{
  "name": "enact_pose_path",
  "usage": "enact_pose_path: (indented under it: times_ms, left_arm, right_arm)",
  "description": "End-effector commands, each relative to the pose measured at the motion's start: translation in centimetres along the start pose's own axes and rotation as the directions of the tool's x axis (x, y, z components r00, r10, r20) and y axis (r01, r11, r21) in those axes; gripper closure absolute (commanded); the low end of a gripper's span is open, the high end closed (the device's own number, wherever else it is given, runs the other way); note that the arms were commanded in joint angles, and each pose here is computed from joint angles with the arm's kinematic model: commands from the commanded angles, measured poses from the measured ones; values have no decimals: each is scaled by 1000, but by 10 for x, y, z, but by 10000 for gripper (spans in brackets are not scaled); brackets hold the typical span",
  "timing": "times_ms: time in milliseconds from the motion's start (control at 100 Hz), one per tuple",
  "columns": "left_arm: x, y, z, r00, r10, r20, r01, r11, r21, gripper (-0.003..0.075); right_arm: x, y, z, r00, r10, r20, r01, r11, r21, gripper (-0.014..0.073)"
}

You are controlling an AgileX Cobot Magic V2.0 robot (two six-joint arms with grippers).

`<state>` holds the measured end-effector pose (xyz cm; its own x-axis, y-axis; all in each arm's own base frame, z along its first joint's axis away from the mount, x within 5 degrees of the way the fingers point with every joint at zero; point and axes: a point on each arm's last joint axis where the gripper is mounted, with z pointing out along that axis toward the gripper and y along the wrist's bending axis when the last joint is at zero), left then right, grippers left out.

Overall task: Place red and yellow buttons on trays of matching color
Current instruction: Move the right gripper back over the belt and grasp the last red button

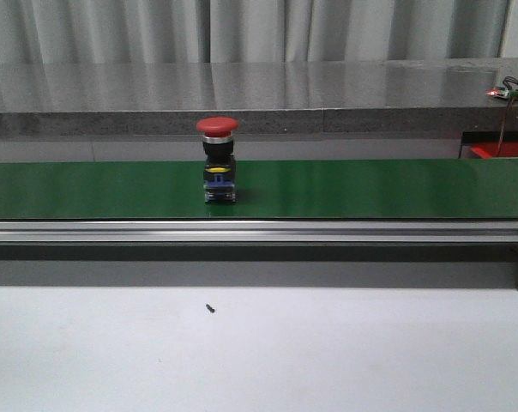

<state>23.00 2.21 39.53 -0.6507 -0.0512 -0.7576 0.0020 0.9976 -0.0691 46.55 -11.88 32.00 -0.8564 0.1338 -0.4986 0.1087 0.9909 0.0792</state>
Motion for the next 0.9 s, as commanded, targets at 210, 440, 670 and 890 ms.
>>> enact_pose_path:
  times_ms: [210,440,670,890]
  left_arm:
    - [-12,-4,-18,992,-1,128,0,1000,6,740]
    - [-12,-5,-18,992,-9,127,7,1000,16,740]
    - [-11,-6,-18,993,-13,119,10,1000,22,740]
    - [-9,-6,-17,995,-12,96,10,1000,27,740]
  right_arm:
    - [11,43,-86,993,-57,99,63,997,-52,106]
    - [41,80,-116,985,-114,129,125,988,-87,106]
    - [66,127,-124,974,-212,78,222,959,-176,102]
    - [83,181,-126,946,-321,36,316,899,-302,102]
